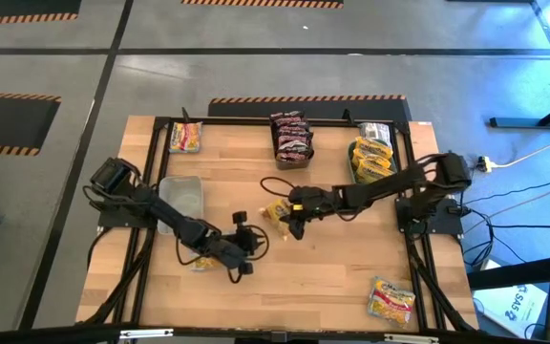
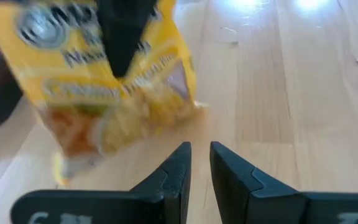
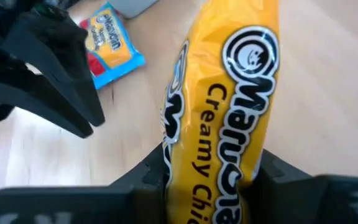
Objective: Sort Maruchan noodles
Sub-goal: Put the yellow noodle pack into the blue bin
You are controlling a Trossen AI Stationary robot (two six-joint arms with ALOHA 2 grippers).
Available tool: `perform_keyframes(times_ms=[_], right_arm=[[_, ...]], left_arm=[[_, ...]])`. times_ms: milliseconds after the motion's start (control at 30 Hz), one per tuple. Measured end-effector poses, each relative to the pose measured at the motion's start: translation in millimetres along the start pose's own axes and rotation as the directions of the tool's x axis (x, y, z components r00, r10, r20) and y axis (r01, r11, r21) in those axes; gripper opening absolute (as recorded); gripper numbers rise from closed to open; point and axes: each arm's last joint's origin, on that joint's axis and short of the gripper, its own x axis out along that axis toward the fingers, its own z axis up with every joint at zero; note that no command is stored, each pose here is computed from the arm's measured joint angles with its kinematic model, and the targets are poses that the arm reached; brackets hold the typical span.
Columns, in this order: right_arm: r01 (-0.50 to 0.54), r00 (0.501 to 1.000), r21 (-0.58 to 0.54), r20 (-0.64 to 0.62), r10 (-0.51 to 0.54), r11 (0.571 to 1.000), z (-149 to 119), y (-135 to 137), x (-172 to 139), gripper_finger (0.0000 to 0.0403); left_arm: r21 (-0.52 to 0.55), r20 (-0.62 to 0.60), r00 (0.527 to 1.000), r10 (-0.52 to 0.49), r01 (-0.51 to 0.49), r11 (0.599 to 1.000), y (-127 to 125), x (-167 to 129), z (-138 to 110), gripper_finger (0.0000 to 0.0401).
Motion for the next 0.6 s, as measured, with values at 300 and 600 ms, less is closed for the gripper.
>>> perform_keyframes(times_ms=[300, 600], right_arm=[[0.068, 0.997, -0.062, -0.03, -0.07, 0.996, 17.3, 7.7, -57.8, 0.0111], [0.173, 0.985, -0.098, -0.005, -0.174, 0.98, 26.1, 7.7, -143.4, 0.0113]], left_arm=[[0.001, 0.001, 1.0, -0.003, 0.003, 1.0, -0.8, -0.6, -0.4, 0.0055], [-0.002, 0.003, 1.0, -0.001, 0.001, 1.0, -0.6, -0.3, -0.2, 0.0055]])
